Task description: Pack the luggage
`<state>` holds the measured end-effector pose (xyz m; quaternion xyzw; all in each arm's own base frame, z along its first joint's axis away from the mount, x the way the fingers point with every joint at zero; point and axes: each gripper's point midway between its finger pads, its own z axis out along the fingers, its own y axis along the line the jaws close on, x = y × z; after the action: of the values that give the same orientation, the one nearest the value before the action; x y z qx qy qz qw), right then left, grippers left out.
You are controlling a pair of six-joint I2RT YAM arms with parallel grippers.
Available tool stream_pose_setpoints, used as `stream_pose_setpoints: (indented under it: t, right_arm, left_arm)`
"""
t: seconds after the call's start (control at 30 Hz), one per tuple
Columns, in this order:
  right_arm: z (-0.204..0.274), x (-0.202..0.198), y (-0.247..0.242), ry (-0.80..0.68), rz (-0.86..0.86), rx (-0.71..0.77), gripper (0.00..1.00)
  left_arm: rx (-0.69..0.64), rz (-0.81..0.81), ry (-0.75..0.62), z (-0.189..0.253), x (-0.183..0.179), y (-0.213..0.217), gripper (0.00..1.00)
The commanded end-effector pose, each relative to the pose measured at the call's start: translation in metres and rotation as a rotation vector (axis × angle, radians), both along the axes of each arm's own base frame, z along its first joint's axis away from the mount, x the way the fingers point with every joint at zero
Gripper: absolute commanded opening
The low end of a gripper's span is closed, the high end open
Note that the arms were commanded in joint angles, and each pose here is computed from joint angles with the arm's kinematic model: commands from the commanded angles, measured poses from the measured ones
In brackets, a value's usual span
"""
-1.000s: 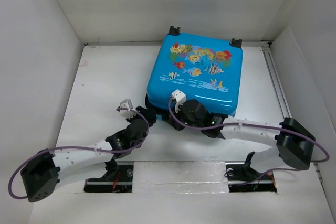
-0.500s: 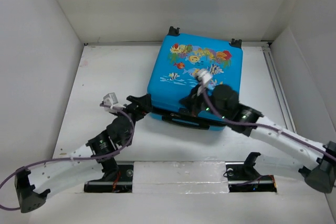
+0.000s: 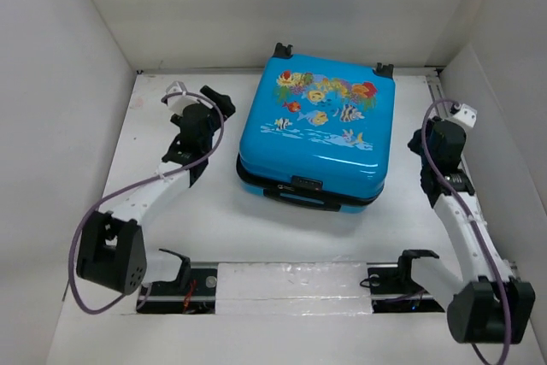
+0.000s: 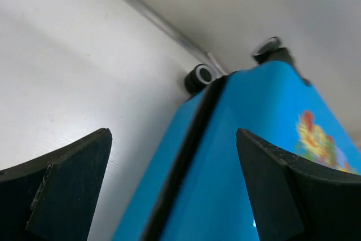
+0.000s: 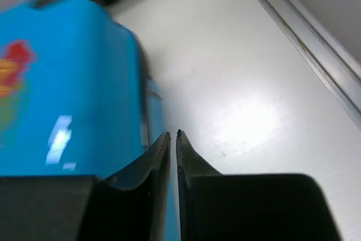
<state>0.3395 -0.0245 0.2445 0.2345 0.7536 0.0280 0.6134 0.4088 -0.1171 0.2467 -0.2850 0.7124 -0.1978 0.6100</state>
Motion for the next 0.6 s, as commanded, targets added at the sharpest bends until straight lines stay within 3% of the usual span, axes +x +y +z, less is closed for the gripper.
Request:
stream_pose_setpoints:
  t: [0.0,0.1,0.2,0.23,0.3,0.57]
  right_arm:
    - [-0.042,0.015,-0.011,0.061,-0.001,0.072,0.16]
    - [-0.073,0.036,0.020,0.113,0.194,0.135,0.24]
    - [-0.069,0.060,0.073,0.126,0.452,0.163,0.24]
    - [-0.089,0.068,0.087,0.189,0.516,0.155,0.23]
    - [-0.072,0.083,0.130,0.164,0.663,0.142,0.23]
    - [-0.068,0.141,0.221,0.163,0.965,0.132,0.24]
  left_arm:
    - [-0.134,-0.176,-0.016,-0.006,0.007,-0.019,0.88]
    - [-0.128,-0.203,0.038,-0.032,0.006,-0.024,0.88]
    - [-0.158,-0.222,0.078,-0.066,-0.006,-0.027,0.86]
    - [-0.154,-0.220,0.100,-0.077,-0.010,-0.026,0.85]
    - [-0.139,-0.227,0.146,-0.101,-0.023,-0.029,0.85]
    - [-0.193,-0.227,0.149,-0.124,-0.078,-0.017,0.76]
